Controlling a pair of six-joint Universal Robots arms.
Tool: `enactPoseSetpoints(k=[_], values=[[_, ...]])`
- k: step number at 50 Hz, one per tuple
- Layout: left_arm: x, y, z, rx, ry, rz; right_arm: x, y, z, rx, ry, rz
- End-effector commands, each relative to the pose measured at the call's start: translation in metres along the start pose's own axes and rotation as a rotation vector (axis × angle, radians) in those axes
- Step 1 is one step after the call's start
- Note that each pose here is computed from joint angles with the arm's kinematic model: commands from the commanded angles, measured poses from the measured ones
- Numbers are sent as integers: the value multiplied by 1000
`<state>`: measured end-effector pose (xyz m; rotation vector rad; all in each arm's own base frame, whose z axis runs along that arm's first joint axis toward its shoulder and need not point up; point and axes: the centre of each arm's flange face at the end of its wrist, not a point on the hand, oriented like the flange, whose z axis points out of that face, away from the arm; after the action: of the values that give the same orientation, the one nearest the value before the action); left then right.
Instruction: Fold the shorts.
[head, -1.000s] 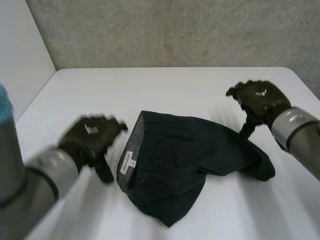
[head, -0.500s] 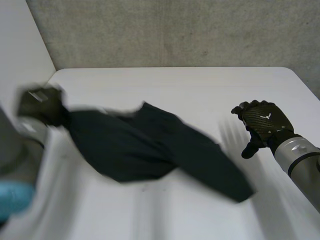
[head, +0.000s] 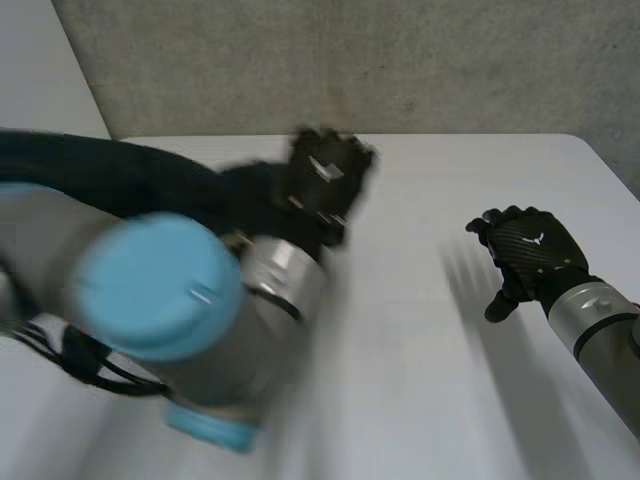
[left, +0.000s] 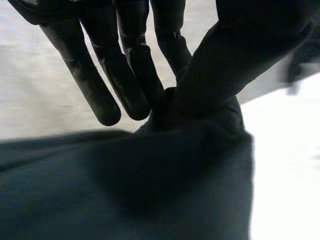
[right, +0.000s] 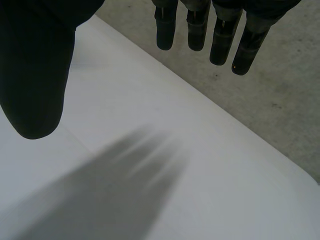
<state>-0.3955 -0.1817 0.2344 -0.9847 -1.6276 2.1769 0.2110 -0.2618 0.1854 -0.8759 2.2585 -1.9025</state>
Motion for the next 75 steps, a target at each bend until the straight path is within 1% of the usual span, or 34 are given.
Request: enactPoseSetpoints(k=[1, 4, 8, 10, 13, 14, 16, 17, 18, 21, 22, 23, 27, 32, 33, 36, 40, 44, 47, 48, 51, 52, 53, 55, 56, 57, 59, 60, 61, 65, 68, 70, 72, 75], values=[[53, 21, -14, -46, 118, 16, 7, 0, 1, -2, 48, 1], [52, 15, -15, -31, 115, 17, 7, -1, 1, 1, 49, 0], [40, -5, -17, 5, 84, 15, 6, -1, 1, 2, 43, 0], [26, -14, -18, 8, 49, 14, 3, -1, 1, 1, 32, 0], [8, -15, -25, -35, 2, 23, 0, -1, 0, 4, 11, 5], [-7, -18, -31, -68, -35, 28, -2, -1, -1, 4, -2, 3], [-21, -18, -38, -113, -69, 34, -7, -1, -3, 6, -38, 1], [-26, -17, -42, -141, -81, 35, -16, -3, -6, 19, -93, -4], [-34, -11, -53, -206, -97, 45, -23, -5, -8, 26, -131, -7], [-43, 0, -71, -312, -119, 54, -41, -12, -17, 52, -255, -18], [-49, 10, -82, -389, -142, 53, -45, -13, -19, 56, -283, -18], [-52, 16, -87, -429, -157, 49, -47, -15, -19, 63, -303, -17], [-64, 40, -114, -578, -230, 34, -52, -16, -16, 46, -343, -3], [-70, 57, -136, -664, -243, 46, -77, -1, -4, -34, -408, 22], [-71, 64, -142, -696, -246, 52, -86, 4, -1, -60, -402, 31], [-71, 74, -152, -737, -242, 59, -91, 11, 6, -103, -359, 46], [-70, 84, -154, -726, -256, 51, -93, 23, 17, -145, -280, 46], [-70, 94, -150, -723, -259, 43, -97, 13, 22, -109, -271, 37], [-70, 93, -145, -712, -257, 42, -94, 6, 23, -86, -261, 36], [-70, 90, -143, -699, -259, 41, -91, -4, 22, -57, -256, 34], [-81, 58, -127, -573, -295, 32, -81, -27, 17, 15, -221, 13], [-86, 45, -123, -527, -312, 29, -74, -48, 11, 77, -201, 1], [-99, 16, -118, -425, -351, 30, -70, -60, 8, 114, -188, -5], [-114, -18, -114, -310, -393, 43, -61, -86, -2, 194, -160, -23], [-119, -31, -114, -267, -408, 50, -52, -113, -12, 279, -134, -45], [-131, -64, -112, -160, -440, 76, -46, -130, -19, 331, -115, -58], [-143, -95, -113, -62, -470, 111, -37, -154, -31, 402, -86, -80], [-150, -112, -114, -10, -487, 137, -28, -179, -43, 468, -57, -95], [-161, -136, -117, 56, -520, 179, -24, -191, -50, 499, -45, -101], [-184, -188, -127, 199, -609, 261, -5, -243, -81, 615, -1, -112], [-195, -214, -133, 270, -659, 266, 5, -274, -102, 680, 21, -114], [-199, -224, -135, 298, -677, 262, 10, -286, -111, 709, 32, -115], [-202, -231, -133, 317, -687, 259, 14, -296, -117, 727, 41, -115], [-203, -233, -130, 325, -688, 259, 14, -299, -115, 724, 41, -114]])
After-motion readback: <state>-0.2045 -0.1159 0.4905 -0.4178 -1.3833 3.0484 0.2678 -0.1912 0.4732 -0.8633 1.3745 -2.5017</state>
